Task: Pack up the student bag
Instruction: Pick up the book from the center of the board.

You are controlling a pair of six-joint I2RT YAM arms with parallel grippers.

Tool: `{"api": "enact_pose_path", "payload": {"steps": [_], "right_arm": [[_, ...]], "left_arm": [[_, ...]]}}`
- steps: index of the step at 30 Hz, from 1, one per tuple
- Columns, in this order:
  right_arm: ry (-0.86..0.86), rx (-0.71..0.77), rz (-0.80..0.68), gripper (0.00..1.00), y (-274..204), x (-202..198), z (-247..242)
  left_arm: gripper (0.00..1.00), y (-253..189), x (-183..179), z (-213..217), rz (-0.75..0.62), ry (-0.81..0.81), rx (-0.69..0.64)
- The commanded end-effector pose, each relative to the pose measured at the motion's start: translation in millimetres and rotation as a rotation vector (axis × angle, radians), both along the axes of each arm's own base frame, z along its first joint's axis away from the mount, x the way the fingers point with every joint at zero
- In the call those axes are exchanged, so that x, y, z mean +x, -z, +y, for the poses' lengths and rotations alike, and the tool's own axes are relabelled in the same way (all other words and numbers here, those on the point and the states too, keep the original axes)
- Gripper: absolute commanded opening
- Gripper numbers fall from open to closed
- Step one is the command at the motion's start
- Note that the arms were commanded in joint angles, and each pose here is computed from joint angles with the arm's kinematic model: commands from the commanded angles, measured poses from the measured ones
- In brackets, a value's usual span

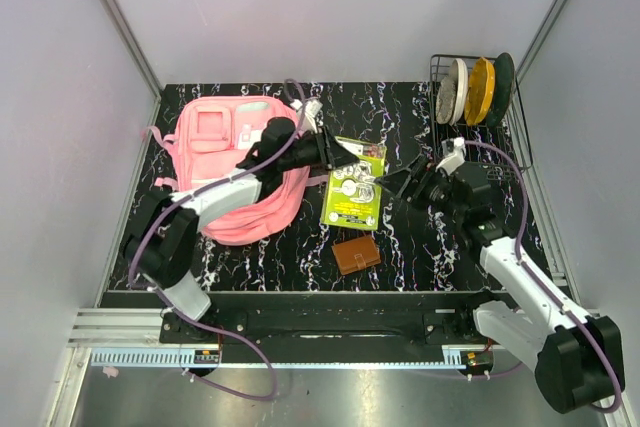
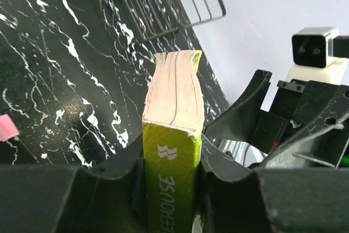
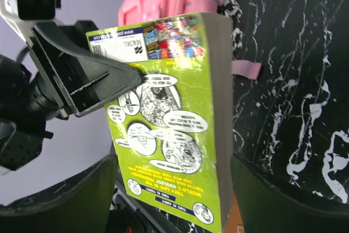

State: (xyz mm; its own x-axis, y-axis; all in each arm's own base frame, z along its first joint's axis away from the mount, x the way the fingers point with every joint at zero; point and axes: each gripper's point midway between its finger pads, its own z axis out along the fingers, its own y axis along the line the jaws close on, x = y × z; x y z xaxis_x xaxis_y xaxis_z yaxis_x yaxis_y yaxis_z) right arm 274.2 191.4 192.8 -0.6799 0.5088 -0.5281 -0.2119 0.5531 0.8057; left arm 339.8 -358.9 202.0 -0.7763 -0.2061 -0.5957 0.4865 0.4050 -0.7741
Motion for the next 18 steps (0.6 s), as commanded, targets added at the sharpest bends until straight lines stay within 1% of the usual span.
{"api": "enact_pose_path", "payload": {"steps": [1,2,3,4,5,6,7,10,13,18], "right_arm": [[0.103,0.099,0.008,0.89,-32.0,4.0,-6.3],[0.091,0.139,0.022,0.89,-34.4,-0.9,-3.2],[0.07,0.202,-0.01,0.89,-46.5,-1.9,1.5],[0.044,0.282,0.068,0.89,-39.2,-11.0,7.8],[0.034,0.318,0.083,0.89,-40.2,-14.4,9.9],[0.011,0.361,0.066,0.89,-48.2,-18.2,13.9],[0.016,0.399,0.094,0.9,-46.5,-21.3,14.7],[-0.001,0.44,0.06,0.9,-65.6,-32.0,22.6],[-0.043,0.472,0.036,0.9,-82.5,-38.6,32.8],[-0.063,0.518,0.033,0.91,-86.5,-33.1,47.8]], "left_arm": [[0.0,-91.3,23.9,44.0,-0.161,-0.226,-0.153],[0.0,-98.0,25.0,49.3,-0.164,-0.246,-0.177],[0.0,-108.0,22.5,53.8,-0.161,-0.265,-0.21],[0.0,-114.7,26.3,59.1,-0.17,-0.3,-0.229],[0.0,-119.9,26.5,61.6,-0.173,-0.317,-0.245],[0.0,-128.6,25.2,64.9,-0.171,-0.332,-0.271],[0.0,-131.6,30.0,70.0,-0.171,-0.377,-0.281],[0.0,-140.8,35.0,78.1,-0.168,-0.439,-0.319],[0.0,-149.8,36.1,79.4,-0.161,-0.453,-0.381],[0.0,-153.9,34.4,83.2,-0.14,-0.473,-0.454]]}}
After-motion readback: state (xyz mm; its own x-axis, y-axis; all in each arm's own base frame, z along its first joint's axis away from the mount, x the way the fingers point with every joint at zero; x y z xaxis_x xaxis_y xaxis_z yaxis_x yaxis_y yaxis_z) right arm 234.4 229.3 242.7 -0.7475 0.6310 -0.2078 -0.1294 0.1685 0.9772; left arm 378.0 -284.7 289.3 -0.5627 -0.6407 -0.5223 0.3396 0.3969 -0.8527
